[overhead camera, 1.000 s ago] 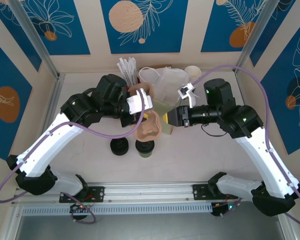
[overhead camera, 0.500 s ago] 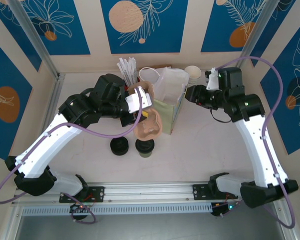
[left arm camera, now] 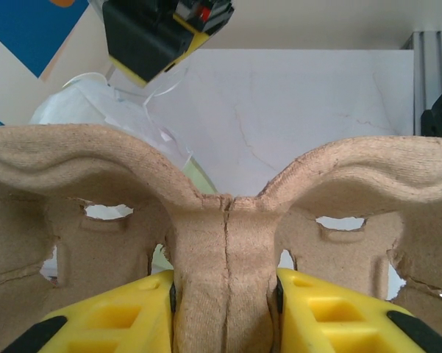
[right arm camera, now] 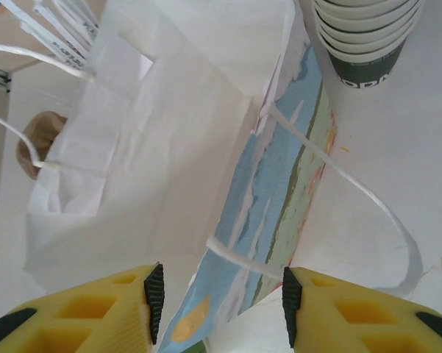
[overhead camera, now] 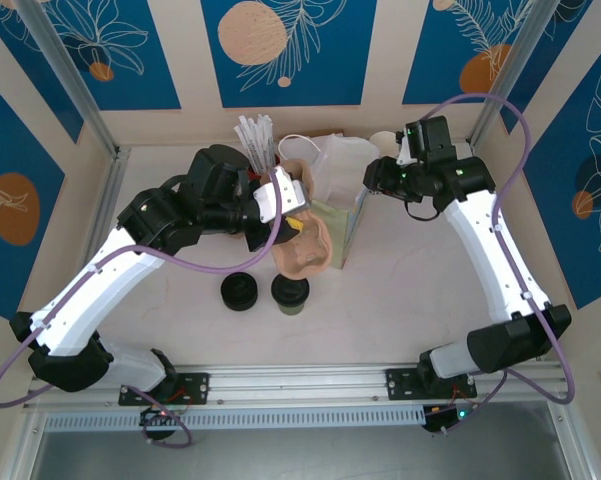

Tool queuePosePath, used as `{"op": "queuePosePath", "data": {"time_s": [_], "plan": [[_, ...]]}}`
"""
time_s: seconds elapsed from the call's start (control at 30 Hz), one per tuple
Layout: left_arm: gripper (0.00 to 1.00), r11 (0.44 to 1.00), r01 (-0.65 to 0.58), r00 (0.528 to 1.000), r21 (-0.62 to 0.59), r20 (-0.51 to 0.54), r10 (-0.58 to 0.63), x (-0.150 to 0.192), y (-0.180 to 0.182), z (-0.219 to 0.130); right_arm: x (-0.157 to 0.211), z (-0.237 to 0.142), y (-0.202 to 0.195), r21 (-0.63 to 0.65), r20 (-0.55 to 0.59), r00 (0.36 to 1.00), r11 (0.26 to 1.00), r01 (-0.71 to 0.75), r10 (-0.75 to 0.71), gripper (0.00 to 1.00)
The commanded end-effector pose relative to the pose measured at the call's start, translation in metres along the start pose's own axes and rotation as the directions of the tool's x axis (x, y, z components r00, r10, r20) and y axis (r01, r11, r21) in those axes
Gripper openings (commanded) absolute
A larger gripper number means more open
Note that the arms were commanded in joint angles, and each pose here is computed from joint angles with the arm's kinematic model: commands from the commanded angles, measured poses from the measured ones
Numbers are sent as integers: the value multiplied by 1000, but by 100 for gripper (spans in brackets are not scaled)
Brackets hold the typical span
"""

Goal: Pack the takeout coffee

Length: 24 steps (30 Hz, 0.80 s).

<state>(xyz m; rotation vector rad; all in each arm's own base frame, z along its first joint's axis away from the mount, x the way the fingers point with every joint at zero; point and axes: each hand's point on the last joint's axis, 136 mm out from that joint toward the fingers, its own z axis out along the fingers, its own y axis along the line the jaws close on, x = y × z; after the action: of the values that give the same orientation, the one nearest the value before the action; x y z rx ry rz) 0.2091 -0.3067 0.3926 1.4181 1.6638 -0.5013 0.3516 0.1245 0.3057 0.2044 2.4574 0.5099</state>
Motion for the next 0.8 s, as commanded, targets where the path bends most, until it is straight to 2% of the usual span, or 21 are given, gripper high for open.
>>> {"op": "queuePosePath", "data": {"time_s": [0.0, 0.3, 0.47, 0.6, 0.77], "plan": [[35, 999, 8, 998, 39, 55, -10, -15, -7, -2, -4, 6, 2, 4, 3, 1000, 1000, 10, -10, 49], [34, 997, 29, 995, 68, 96, -35, -24, -9, 2, -4, 35, 3, -5, -40, 999, 1000, -18, 18, 49], [33, 996, 38, 991, 83, 125, -48, -31, -10, 4, -1, 48, 1, 2, -71, 997, 1000, -25, 25, 44], [33, 994, 48, 986, 95, 154, -62, -39, -10, 5, 0, 53, 1, -2, -78, 997, 1000, -23, 23, 35], [33, 991, 61, 978, 117, 191, -82, -49, -10, 7, 0, 47, 4, -15, -83, 997, 1000, 8, -9, 13]]}}
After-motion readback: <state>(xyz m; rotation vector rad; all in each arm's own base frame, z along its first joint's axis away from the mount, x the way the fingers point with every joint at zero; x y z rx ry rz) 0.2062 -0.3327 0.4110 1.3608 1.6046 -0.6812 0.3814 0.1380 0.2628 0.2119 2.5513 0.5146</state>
